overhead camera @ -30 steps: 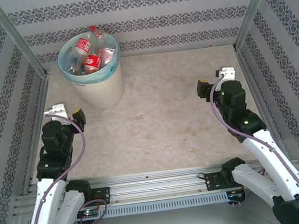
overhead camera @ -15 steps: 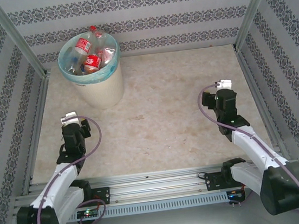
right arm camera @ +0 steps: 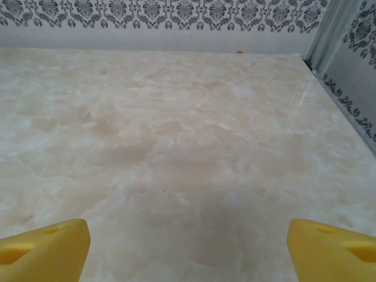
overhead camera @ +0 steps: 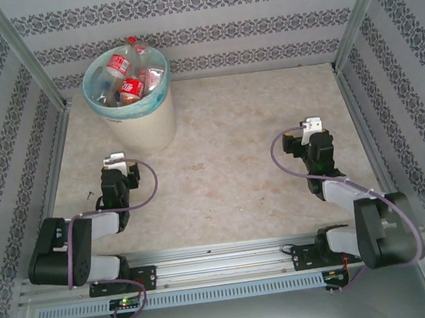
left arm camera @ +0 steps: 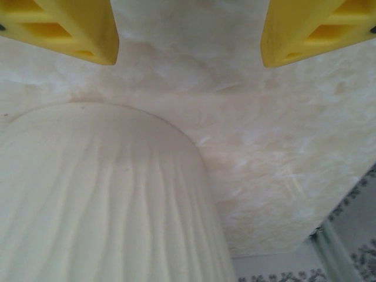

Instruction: Put the plastic bottles in the bin

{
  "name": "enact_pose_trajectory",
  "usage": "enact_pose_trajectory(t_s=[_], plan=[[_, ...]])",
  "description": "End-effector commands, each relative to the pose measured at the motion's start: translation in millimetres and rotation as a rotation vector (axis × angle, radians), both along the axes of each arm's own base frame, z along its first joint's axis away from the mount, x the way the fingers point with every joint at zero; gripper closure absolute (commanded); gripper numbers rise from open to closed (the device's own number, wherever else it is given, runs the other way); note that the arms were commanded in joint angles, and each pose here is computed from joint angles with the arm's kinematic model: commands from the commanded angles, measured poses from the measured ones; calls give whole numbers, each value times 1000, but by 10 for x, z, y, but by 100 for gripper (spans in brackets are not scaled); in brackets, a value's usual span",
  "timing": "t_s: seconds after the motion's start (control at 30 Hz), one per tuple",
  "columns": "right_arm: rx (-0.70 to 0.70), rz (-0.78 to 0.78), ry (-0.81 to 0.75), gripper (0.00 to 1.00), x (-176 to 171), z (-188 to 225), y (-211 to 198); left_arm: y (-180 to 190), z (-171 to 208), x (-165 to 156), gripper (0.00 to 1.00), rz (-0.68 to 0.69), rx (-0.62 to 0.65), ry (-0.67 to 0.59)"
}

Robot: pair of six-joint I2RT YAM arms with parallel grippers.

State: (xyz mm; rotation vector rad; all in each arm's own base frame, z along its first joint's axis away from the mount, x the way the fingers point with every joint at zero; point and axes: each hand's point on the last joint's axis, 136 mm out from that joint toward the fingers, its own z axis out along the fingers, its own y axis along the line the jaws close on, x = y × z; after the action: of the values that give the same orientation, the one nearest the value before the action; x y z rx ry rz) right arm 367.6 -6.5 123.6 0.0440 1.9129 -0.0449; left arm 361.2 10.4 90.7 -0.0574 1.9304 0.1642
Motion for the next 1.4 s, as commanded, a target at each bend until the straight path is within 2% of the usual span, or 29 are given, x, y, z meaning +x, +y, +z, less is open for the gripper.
enact_pose_trajectory(t_s=[0.0,0.13,0.27,0.37,0.47,0.57,1.37], plan=[[67,86,-100,13,76,75,99,-160,205,199,32,-131,-28,-102],[91,140,-104,13,129,-73,148,-195,111,239,29,-167,-36,-89],[100,111,-146,10,117,-130,97,-158,38,234,14,-145,-33,-98],[100,-5,-69,6,200,-209,-82,-33,41,248,0,-68,-37,-100],[53,-34,-39,2,213,-247,-57,123,24,283,0,31,-39,-80],[45,-39,-43,2,216,-238,-60,201,-3,332,0,83,-36,-42],[44,-39,-41,2,214,-245,-59,182,-5,338,0,71,-39,-44]])
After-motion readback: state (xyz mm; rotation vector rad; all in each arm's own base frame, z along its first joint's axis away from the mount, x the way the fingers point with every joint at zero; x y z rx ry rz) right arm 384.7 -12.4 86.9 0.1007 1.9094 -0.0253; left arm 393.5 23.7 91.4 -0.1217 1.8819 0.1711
